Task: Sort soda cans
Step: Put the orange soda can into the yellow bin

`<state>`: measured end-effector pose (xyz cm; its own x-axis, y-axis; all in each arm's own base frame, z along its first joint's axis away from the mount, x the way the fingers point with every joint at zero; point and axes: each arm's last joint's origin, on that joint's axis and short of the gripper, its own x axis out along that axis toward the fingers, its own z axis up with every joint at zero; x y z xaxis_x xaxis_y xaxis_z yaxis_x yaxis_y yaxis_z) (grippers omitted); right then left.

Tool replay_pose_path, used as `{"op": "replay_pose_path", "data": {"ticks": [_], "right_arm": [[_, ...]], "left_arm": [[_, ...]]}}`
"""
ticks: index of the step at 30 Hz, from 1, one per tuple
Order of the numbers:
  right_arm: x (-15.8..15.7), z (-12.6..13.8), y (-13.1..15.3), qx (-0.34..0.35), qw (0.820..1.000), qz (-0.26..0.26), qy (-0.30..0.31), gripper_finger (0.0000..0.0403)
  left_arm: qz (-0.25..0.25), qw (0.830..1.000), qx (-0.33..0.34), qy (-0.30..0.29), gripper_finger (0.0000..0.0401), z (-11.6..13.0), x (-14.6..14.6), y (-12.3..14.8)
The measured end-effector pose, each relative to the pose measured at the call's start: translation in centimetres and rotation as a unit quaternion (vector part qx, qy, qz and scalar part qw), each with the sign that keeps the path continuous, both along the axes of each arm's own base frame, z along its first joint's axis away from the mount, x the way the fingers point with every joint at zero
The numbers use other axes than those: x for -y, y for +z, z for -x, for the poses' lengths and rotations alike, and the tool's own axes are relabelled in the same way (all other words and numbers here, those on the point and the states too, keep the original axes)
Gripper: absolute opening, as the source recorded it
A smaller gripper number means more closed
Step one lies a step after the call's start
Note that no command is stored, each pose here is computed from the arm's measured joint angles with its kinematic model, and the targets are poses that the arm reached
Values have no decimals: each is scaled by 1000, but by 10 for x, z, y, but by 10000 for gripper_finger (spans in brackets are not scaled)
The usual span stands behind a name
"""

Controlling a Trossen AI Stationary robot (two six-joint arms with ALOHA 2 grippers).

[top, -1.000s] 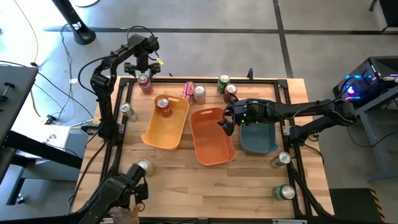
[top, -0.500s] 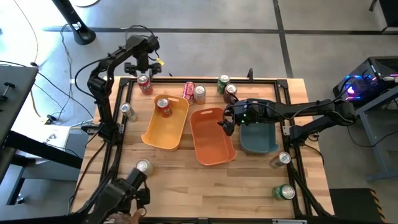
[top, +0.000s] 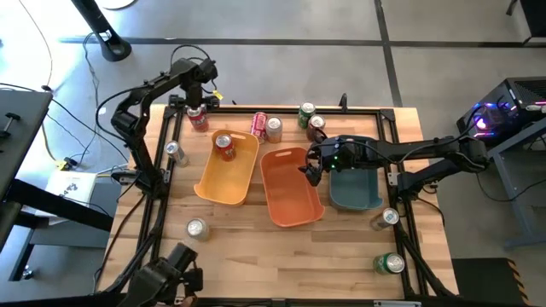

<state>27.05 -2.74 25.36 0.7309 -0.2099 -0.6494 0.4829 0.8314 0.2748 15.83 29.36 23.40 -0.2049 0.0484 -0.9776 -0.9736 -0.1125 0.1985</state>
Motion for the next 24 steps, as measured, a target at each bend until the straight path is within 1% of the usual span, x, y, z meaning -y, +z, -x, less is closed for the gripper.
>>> {"op": "replay_pose_path", "data": {"ticks": [2, 4, 7, 12, 16, 19, 24], "right_arm": [[0, 0, 0, 0, 1000, 1, -1, 296], [0, 0, 0, 0, 1000, 2, -3, 296], [0, 0, 0, 2, 1000, -5, -10, 296], [0, 0, 0, 6, 1000, -16, -19, 296], [0, 0, 0, 9, 999, -27, -29, 296], [0, 0, 0, 10, 999, -28, -30, 296], [0, 0, 0, 10, 999, -28, -30, 296]], "left_arm": [[-3, 1000, 26, 17, 339, 4, 3, -7], [-12, 999, 37, 25, 339, 7, 5, -12], [-23, 998, 47, 26, 339, 9, 4, -16], [-41, 997, 57, 19, 339, 9, 0, -16], [-42, 997, 59, 13, 338, 9, -1, -16], [-32, 998, 58, -6, 324, 8, 1, -16], [-21, 998, 51, -24, 286, 9, 3, -16]]}}
